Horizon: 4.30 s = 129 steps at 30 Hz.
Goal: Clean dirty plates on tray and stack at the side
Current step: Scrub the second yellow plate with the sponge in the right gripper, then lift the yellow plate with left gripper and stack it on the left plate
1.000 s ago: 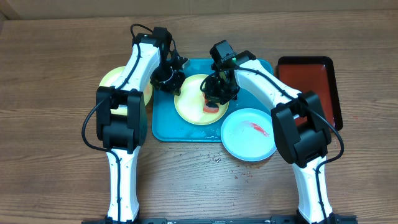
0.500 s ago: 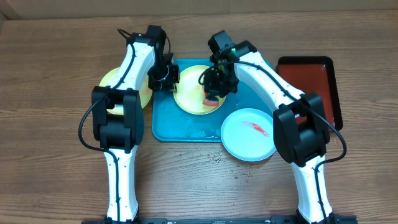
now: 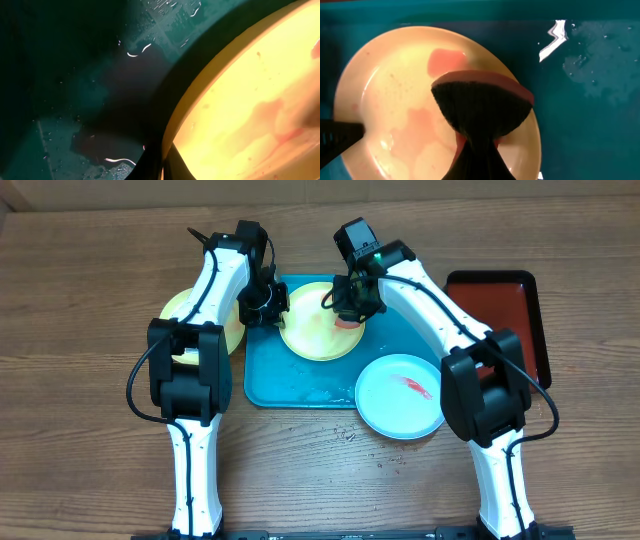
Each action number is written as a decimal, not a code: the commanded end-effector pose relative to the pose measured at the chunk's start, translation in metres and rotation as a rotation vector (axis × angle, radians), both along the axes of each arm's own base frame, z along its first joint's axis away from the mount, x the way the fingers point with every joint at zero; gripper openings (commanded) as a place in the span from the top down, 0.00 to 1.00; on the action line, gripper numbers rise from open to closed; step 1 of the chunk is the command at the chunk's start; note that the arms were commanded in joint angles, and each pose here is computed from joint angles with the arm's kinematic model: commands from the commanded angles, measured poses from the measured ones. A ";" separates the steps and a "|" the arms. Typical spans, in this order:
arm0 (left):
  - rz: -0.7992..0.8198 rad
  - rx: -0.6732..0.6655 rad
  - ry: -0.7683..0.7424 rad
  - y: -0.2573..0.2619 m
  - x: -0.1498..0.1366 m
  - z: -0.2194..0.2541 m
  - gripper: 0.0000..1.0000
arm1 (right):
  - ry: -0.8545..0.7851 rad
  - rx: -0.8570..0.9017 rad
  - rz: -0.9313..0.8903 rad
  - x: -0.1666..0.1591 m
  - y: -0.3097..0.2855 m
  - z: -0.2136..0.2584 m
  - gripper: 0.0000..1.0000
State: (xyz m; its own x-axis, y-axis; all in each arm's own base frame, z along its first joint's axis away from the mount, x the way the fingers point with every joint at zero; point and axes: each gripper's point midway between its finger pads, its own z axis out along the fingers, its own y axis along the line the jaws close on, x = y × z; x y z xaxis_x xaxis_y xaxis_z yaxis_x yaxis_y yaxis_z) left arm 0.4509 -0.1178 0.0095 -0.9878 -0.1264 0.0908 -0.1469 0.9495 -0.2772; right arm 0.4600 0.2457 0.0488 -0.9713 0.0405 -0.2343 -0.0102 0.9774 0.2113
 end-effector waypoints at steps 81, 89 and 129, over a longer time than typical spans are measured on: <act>0.204 1.221 -0.836 0.024 -0.037 0.268 0.96 | -0.028 0.285 -0.236 0.005 -0.114 0.110 0.96; -0.007 0.820 -0.537 0.019 -0.014 0.198 0.96 | -0.032 0.274 -0.230 0.005 -0.115 0.109 0.96; 0.298 0.133 -0.256 0.190 -0.012 0.069 0.35 | -0.026 0.262 -0.234 0.003 -0.117 0.108 0.96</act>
State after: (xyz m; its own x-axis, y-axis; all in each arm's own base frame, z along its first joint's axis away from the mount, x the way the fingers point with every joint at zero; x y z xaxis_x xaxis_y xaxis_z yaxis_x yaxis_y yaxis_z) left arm 0.4145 0.1062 0.0408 -0.8424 -0.5280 -0.1079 -0.5062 0.8439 -0.1777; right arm 0.4607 0.1293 0.1520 -0.9247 0.3251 -0.1980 0.2075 0.8666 0.4538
